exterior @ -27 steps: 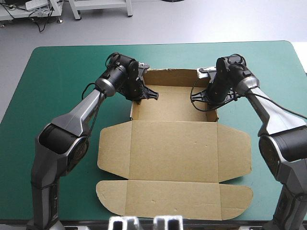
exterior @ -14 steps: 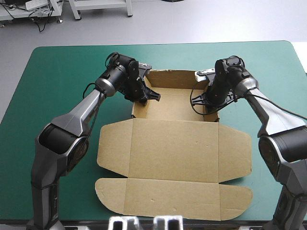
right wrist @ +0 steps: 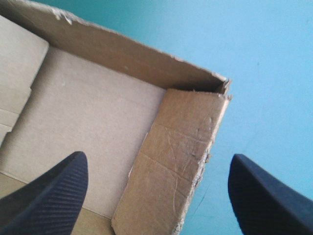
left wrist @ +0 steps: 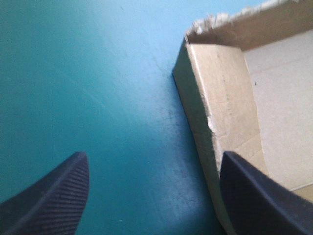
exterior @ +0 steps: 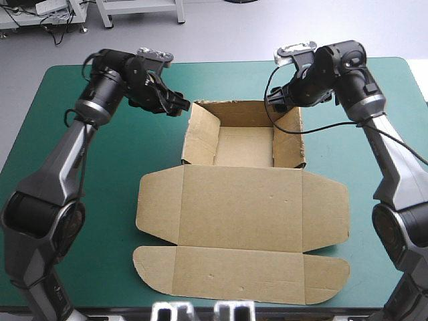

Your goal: Fold the box

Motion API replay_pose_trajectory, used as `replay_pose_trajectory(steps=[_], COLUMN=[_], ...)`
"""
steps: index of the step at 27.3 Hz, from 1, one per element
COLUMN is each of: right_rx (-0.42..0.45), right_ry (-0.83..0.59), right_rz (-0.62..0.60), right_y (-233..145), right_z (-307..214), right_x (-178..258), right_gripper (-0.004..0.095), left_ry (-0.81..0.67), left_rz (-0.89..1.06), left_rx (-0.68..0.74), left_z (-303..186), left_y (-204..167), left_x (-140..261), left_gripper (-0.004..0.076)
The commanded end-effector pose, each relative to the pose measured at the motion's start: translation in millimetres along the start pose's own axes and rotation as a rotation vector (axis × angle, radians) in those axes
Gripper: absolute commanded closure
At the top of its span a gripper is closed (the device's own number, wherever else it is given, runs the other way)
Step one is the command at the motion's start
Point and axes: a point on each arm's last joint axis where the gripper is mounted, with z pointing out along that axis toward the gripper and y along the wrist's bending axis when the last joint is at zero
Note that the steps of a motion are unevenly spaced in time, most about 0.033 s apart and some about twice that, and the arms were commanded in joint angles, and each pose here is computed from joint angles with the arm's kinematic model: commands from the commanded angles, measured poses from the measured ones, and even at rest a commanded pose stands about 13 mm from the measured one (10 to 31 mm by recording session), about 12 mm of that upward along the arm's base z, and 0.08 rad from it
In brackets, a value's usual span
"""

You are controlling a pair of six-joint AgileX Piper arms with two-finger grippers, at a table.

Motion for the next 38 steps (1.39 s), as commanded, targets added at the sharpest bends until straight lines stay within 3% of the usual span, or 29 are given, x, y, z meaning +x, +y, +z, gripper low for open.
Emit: replay_pose_trajectory(steps=[1, 2, 4, 5, 6, 12, 22, 31, 38], right_rx=[0.013, 0.014, 0.007, 0.006, 0.006, 0.067, 0.065, 0.054, 0.051], right_ry=[-0.131, -0.137, -0.138, -0.131, -0.125, -0.069, 0.058, 0.203, 0.28], right_rz=[-0.04, -0.044, -0.042, -0.042, -0.042, -0.058, -0.033, 0.003, 0.013], right_y=[-0.6, -0.6, 0.0, 0.0, 0.1, -5.5, -5.6, -4.7, -4.3], right_z=[-59.0, -62.0, -63.2, -60.5, -59.1, -45.2, -5.2, 62.4, 98.0], right_x=[-3.3, -2.9, -2.2, -1.8, -1.0, 5.1, 17.0, 20.3, 26.0], right_gripper=[0.0189, 0.0196, 0.0211, 0.0209, 0.0209, 0.0211, 0.021, 0.022, 0.0314], left_ry=[-0.177, -0.21, -0.276, -0.304, -0.323, -0.284, -0.018, 0.036, 0.016], left_rz=[0.055, 0.115, 0.171, 0.204, 0.227, 0.244, 0.251, 0.249, 0.247], left_rx=[-0.041, -0.044, -0.057, -0.066, -0.07, -0.123, -0.09, -0.081, -0.079], left_z=[-98.9, -116.2, -152.9, -170.5, -183.6, -198.6, -134.8, -118.4, -124.1], left_y=[3.3, 2.7, 2.3, 2.2, 1.9, 7.0, 8.5, 8.9, 8.4], left_x=[11.0, 16.7, 33.4, 45.0, 56.5, 110.2, 169.2, 184.8, 187.4], left_gripper=[0.0253, 0.0318, 0.0546, 0.0698, 0.0725, 0.0727, 0.0727, 0.073, 0.073])
